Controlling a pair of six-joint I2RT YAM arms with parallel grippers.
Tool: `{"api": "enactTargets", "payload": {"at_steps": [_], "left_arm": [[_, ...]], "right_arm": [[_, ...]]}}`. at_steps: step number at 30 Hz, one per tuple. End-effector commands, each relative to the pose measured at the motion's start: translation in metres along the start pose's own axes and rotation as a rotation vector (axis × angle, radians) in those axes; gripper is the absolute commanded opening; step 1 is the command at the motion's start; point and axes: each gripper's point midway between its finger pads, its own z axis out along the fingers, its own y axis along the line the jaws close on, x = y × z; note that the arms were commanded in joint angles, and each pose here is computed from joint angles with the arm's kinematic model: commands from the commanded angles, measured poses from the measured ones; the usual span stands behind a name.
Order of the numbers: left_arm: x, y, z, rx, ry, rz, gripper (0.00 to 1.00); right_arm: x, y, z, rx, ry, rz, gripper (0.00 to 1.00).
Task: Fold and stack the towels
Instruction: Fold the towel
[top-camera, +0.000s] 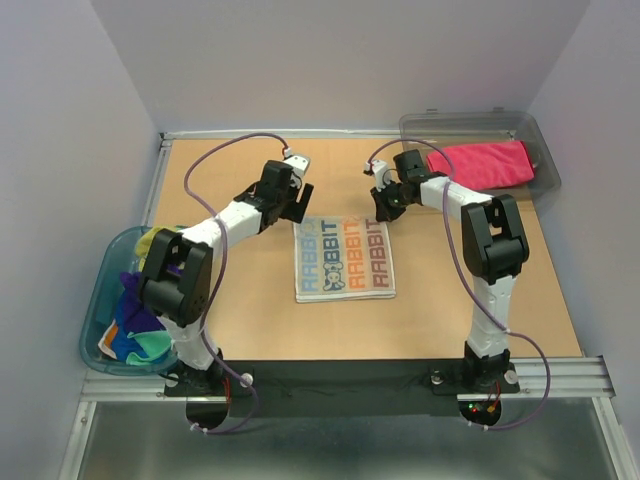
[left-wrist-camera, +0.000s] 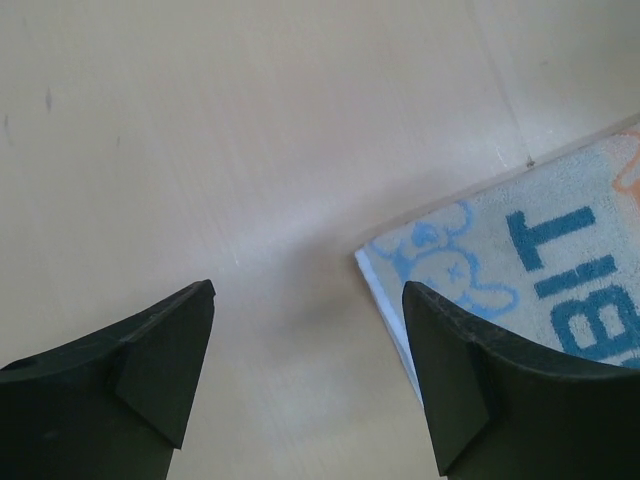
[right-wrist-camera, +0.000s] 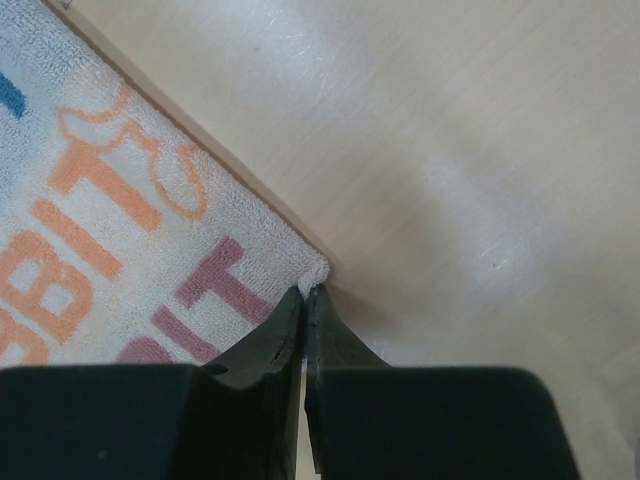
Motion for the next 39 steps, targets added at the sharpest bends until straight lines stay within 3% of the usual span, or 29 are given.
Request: {"api": "enactTargets", "payload": {"at_steps": [1, 4, 10, 15, 21, 33, 38, 39], "left_arm": [[-0.017, -0.014, 0.015, 0.136, -0.013, 0.075, 0.84], [-0.011, -0.026, 0.029, 0.232, 0.026, 0.103, 0.74], [0.004, -0.042, 0.042, 0.358, 0.091, 0.146, 0.72], [0.013, -0.032, 0.048, 0.364, 0.133, 0.146, 0.69], [0.029, -0.038, 0.054, 0.424, 0.172, 0.155, 0.55], [0.057, -0.041, 0.067, 0.435, 0.258, 0.136, 0.48], [0.076, -0.04, 0.07, 0.421, 0.319, 0.133, 0.36], [0.076, -0.037, 0.07, 0.409, 0.32, 0.133, 0.29]], "right_arm": [[0.056, 0.012, 0.014, -0.047, 0.169, 0.039, 0.03], [0.055, 0.014, 0.013, -0.055, 0.164, 0.038, 0.03], [0.057, 0.014, 0.012, -0.051, 0.169, 0.035, 0.03], [0.058, 0.014, 0.013, -0.052, 0.168, 0.035, 0.03], [0.056, 0.014, 0.013, -0.057, 0.165, 0.037, 0.03], [0.056, 0.015, 0.012, -0.058, 0.163, 0.041, 0.02], [0.049, 0.016, 0.009, -0.057, 0.147, 0.036, 0.02], [0.047, 0.014, 0.008, -0.053, 0.143, 0.037, 0.01]]}}
